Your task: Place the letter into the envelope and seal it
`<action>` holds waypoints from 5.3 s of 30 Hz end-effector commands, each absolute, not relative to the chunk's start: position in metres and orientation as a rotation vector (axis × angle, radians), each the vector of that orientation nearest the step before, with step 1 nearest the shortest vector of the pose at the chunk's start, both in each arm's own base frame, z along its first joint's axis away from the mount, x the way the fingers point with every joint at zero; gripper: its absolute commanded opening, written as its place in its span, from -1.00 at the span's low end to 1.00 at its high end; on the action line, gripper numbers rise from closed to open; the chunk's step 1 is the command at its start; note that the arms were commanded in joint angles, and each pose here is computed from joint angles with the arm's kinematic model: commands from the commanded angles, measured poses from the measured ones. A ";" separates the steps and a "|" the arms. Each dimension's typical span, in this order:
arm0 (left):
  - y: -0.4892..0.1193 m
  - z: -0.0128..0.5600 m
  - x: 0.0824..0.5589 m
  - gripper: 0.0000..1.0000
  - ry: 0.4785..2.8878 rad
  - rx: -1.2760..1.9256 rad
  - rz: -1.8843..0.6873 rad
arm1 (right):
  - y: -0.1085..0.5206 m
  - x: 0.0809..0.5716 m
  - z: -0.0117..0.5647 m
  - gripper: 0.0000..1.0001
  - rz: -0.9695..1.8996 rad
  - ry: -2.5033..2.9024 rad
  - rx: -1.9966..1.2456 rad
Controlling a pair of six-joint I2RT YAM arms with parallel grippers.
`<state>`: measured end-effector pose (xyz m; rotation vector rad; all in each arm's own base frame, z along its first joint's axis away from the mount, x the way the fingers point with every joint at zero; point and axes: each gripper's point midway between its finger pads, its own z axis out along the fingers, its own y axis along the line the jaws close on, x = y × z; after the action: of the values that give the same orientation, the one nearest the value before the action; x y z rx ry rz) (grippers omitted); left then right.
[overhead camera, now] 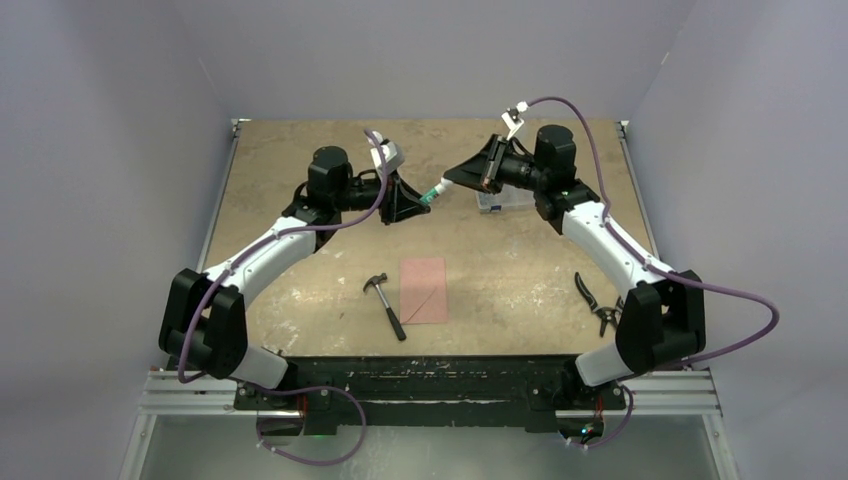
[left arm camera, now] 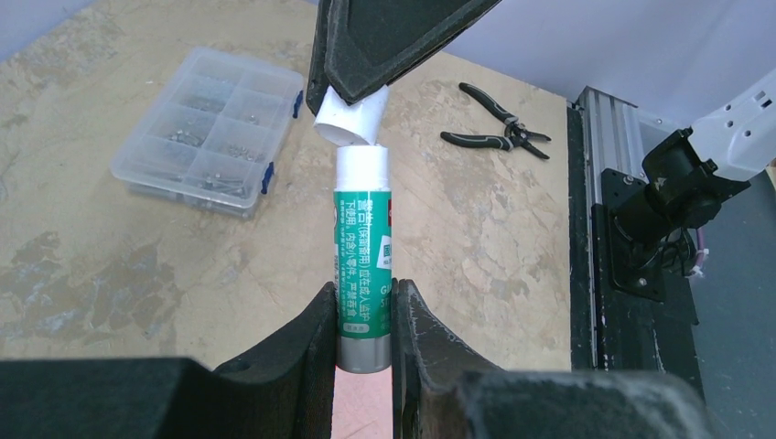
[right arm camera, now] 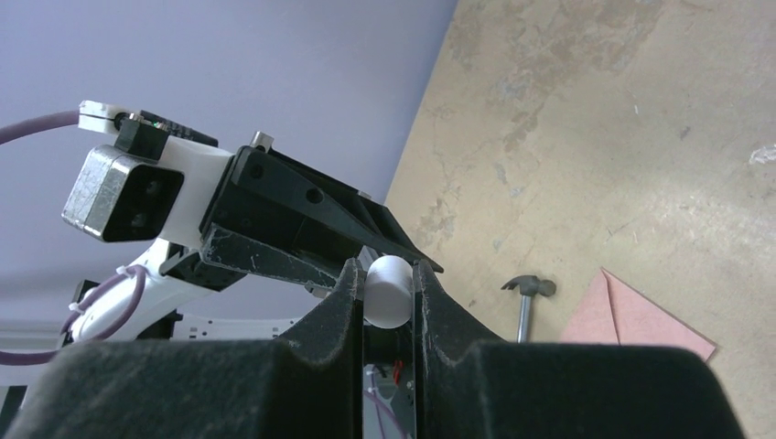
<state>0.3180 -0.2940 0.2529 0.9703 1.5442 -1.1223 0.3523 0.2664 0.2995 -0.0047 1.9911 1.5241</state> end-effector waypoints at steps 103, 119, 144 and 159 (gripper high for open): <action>-0.305 0.298 0.368 -1.00 1.221 1.088 -0.871 | 0.311 0.343 0.212 -0.87 1.386 2.331 -0.383; -0.294 0.225 0.334 -1.00 1.440 1.120 -0.986 | 0.286 0.371 0.298 0.38 1.365 2.135 -0.264; -0.292 0.228 0.349 -1.00 1.473 1.090 -0.923 | 0.285 0.353 0.267 -0.18 1.313 2.274 -0.379; -0.295 0.235 0.348 -1.00 1.424 1.115 -0.933 | 0.299 0.352 0.248 -0.64 1.339 2.296 -0.384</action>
<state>0.3398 -0.2884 0.2058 1.0745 1.5570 -0.9585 0.3530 0.2840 0.2478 -0.3312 2.3262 1.2955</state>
